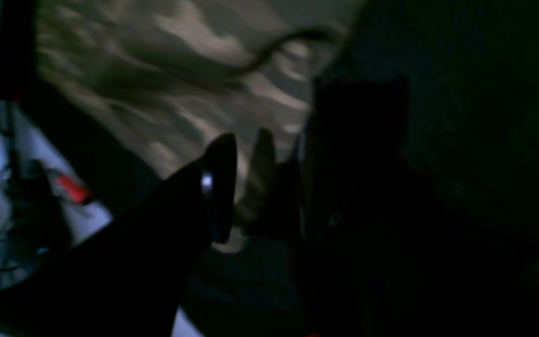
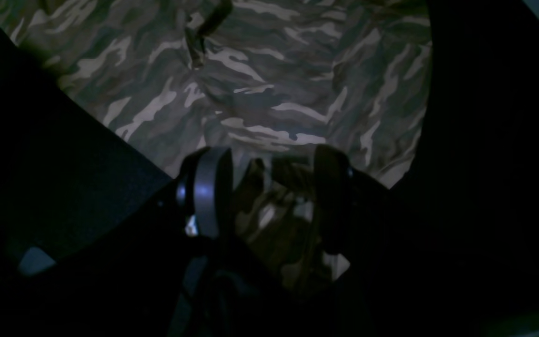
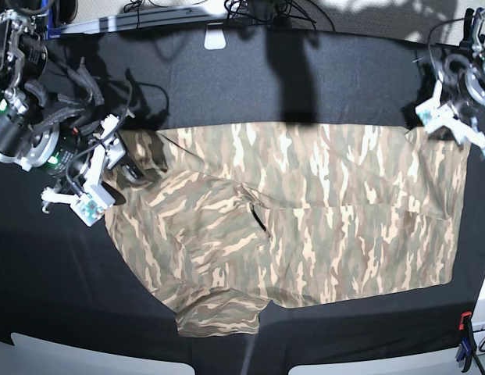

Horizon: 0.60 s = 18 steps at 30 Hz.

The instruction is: Layout the t-shirt on the table in an organized manner, then fold the t-shirt properly

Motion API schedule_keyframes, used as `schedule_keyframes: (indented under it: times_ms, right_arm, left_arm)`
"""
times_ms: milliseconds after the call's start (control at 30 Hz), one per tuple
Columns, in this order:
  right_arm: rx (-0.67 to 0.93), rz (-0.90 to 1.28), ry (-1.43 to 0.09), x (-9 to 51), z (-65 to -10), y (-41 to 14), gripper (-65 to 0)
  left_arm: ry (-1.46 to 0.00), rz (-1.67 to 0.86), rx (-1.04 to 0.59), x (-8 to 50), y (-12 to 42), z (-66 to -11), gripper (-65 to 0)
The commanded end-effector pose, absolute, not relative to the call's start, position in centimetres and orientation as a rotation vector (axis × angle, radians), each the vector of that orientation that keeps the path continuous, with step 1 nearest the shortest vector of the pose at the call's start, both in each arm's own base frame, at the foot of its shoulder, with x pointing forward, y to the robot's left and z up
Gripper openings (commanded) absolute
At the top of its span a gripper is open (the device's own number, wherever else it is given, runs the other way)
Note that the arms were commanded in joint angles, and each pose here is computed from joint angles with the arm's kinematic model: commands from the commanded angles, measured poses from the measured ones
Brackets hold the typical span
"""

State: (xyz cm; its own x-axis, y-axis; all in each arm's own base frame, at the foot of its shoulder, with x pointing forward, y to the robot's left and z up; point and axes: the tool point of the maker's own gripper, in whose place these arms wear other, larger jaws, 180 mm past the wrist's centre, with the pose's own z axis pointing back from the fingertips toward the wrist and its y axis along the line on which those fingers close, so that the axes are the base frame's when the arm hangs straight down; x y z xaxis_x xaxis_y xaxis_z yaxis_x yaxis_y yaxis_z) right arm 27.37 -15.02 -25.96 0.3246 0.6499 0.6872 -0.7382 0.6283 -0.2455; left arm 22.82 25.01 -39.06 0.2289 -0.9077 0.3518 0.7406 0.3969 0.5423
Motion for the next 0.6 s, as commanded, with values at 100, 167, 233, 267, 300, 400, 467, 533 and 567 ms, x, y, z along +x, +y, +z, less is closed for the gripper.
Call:
schedule_keyframes:
  times_ms: [100,167,233,267,300,400,467,533,567]
  right_arm:
    - [0.108,0.935,-0.881,27.7,-24.8,-14.9,-38.1]
    - [0.108,0.935,-0.882,27.7,-24.8,-14.9,-38.1]
    - [0.108,0.935,-0.881,27.7,-24.8,-14.9,-38.1]
    - [0.108,0.935,-0.881,27.7,-24.8,-14.9,-38.1]
    - [0.108,0.935,-0.881,27.7,-24.8,-14.9,-38.1]
    - [0.108,0.935,-0.879,27.7,-24.8,-14.9,-38.1]
    - [0.108,0.935,-0.88,27.7,-24.8,-14.9,-38.1]
    - [0.108,0.935,-0.88,27.7,-24.8,-14.9,-38.1]
    - [0.109,0.935,-0.88,27.7,-24.8,-14.9,-38.1]
  left_arm:
    - [-0.691,-1.265,0.336,22.7,24.7,-39.8,-44.4]
    - [-0.723,-1.287,0.433,23.4,24.8,-39.7,-44.4]
    - [-0.738,-1.285,0.483,24.0,25.0,-39.7,-44.9]
    - [-0.729,-1.283,0.486,24.1,25.1,-39.9,-45.0]
    - [-0.71,-1.278,0.494,24.2,25.5,-40.3,-45.0]
    - [-0.65,-1.243,0.525,24.5,27.1,-41.5,-45.0]
    - [-0.628,-1.222,0.533,24.7,27.8,-42.1,-45.2]
    - [-0.617,-1.208,0.534,24.8,28.2,-42.6,-47.8]
    - [-0.621,-1.203,0.529,24.8,28.0,-42.7,-49.6]
